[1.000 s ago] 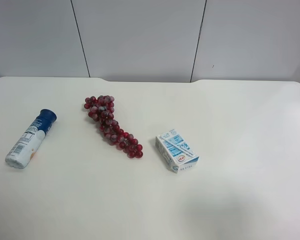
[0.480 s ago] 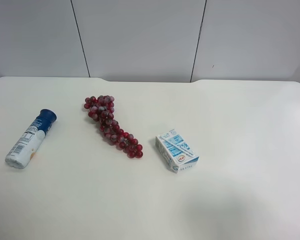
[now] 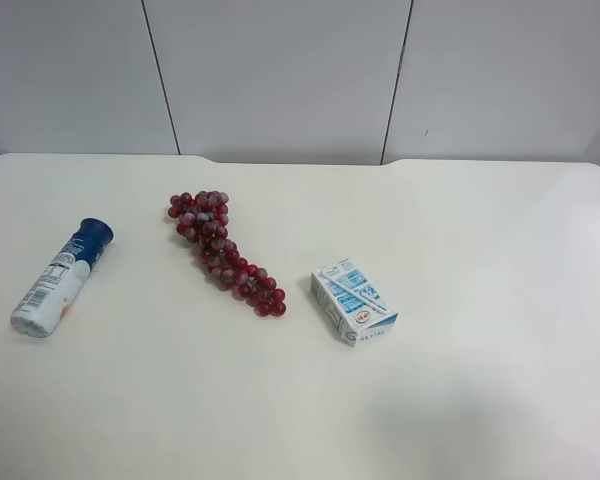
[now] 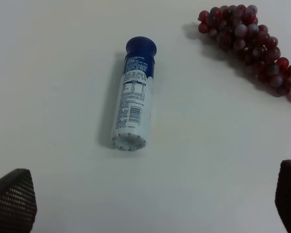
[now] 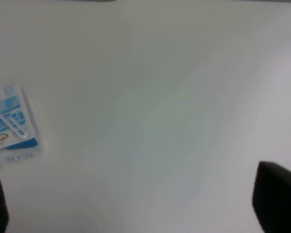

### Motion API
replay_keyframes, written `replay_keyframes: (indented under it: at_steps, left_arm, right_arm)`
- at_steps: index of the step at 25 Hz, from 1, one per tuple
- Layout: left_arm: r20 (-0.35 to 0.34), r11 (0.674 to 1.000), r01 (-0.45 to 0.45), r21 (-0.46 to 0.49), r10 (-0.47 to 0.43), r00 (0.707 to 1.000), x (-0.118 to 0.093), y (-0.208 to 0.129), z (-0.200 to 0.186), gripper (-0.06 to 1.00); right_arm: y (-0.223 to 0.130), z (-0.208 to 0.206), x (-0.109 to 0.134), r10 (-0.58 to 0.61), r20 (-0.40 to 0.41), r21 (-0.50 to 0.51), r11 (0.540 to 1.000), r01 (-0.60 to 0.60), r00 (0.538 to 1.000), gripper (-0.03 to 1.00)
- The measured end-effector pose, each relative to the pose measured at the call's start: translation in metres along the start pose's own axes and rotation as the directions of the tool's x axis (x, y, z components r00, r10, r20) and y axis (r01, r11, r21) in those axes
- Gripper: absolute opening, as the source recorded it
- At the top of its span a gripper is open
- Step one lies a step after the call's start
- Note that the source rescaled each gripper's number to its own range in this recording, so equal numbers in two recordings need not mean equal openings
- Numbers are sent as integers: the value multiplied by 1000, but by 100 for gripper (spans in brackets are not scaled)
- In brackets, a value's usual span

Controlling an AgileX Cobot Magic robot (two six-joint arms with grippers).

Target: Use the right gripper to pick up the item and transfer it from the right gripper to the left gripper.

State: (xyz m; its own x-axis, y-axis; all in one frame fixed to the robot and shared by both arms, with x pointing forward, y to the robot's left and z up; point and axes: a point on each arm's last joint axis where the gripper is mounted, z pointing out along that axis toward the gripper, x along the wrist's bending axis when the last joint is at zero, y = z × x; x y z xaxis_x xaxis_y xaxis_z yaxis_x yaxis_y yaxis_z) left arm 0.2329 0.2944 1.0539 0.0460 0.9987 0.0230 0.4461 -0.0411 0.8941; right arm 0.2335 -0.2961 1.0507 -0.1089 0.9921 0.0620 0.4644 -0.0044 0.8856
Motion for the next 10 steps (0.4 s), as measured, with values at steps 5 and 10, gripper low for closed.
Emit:
replay_keyframes:
  at_steps: [5, 10]
  left_arm:
    - [0, 1000, 1, 0, -1, 1000, 0, 0, 0, 100]
    - [0, 1000, 1, 0, -1, 1000, 0, 0, 0, 100]
  right_arm:
    - [0, 0, 0, 0, 0, 0, 1000, 0, 1000, 100]
    - [0, 0, 0, 0, 0, 0, 1000, 0, 1000, 100]
